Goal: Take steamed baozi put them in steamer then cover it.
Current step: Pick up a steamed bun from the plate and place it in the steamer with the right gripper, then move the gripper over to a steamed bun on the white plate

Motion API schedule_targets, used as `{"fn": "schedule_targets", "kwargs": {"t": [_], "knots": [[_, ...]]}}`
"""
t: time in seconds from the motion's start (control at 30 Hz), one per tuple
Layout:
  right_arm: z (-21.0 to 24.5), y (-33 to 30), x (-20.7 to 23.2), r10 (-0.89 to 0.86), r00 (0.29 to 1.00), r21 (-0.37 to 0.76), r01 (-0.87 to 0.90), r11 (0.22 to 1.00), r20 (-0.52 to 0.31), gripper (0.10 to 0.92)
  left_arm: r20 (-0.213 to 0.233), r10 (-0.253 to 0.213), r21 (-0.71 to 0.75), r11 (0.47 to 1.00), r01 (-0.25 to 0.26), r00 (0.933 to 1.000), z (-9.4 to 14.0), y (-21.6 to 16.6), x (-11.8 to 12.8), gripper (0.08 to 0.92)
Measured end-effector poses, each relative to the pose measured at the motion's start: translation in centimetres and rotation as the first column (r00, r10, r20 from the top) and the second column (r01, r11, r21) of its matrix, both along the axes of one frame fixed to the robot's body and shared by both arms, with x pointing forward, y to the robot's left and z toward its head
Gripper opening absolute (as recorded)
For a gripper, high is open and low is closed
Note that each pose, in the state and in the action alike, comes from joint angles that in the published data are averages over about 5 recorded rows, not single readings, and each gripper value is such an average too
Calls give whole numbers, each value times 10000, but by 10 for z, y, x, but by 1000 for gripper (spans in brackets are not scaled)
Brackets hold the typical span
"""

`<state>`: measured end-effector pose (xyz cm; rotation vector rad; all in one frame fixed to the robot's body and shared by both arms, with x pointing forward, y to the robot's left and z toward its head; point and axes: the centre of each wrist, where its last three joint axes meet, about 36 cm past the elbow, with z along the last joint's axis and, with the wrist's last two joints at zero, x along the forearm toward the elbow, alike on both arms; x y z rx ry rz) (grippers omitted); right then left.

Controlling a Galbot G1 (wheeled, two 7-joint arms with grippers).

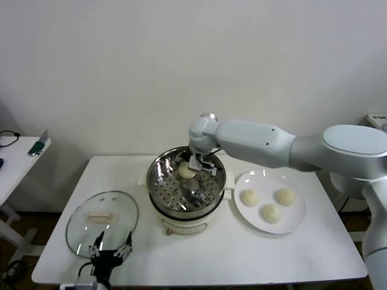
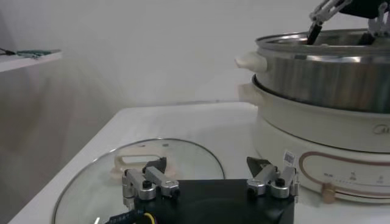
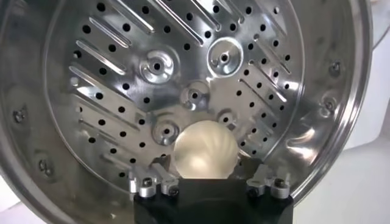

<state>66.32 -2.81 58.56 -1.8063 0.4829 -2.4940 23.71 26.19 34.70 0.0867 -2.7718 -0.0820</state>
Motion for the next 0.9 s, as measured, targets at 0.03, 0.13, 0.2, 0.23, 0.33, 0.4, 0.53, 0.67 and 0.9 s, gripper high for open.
{"fn": "schedule_targets", "kwargs": {"t": [0.03,0.13,0.2,0.23,0.33,0.4,0.53,0.67,0.9], "knots": [[4,-2,1,-31,10000,12,31,10000,-52,822,2,-3,1,10000,3,10000,0,0,0,823],[22,-12,5,-309,9993,56,310,9995,-224,823,13,-20,17,10000,20,10000,2,0,-1,823],[39,-24,10,-689,9969,102,693,9975,-369,823,20,-40,32,10000,40,10000,2,-1,-2,823],[48,-31,13,-948,9944,144,956,9953,-467,823,23,-52,41,10000,52,10000,3,-1,-2,823],[78,-58,20,-1958,9766,356,1995,9792,-886,823,33,-90,61,9999,90,10000,4,-2,-3,823],[96,-81,24,-2793,9523,531,2874,9563,-1230,823,41,-114,68,9999,114,9999,5,-3,-4,823],[117,-137,28,-4577,8678,787,4787,8745,-1933,823,60,-172,70,9998,172,9998,6,-4,-3,823],[114,-197,24,-6175,7422,789,6538,7526,-2604,823,97,-241,55,9997,241,9997,7,-5,-2,823],[75,-273,4,-7882,5030,461,8514,5225,-3547,823,153,-281,45,9996,280,9995,8,-5,2,823]]}}
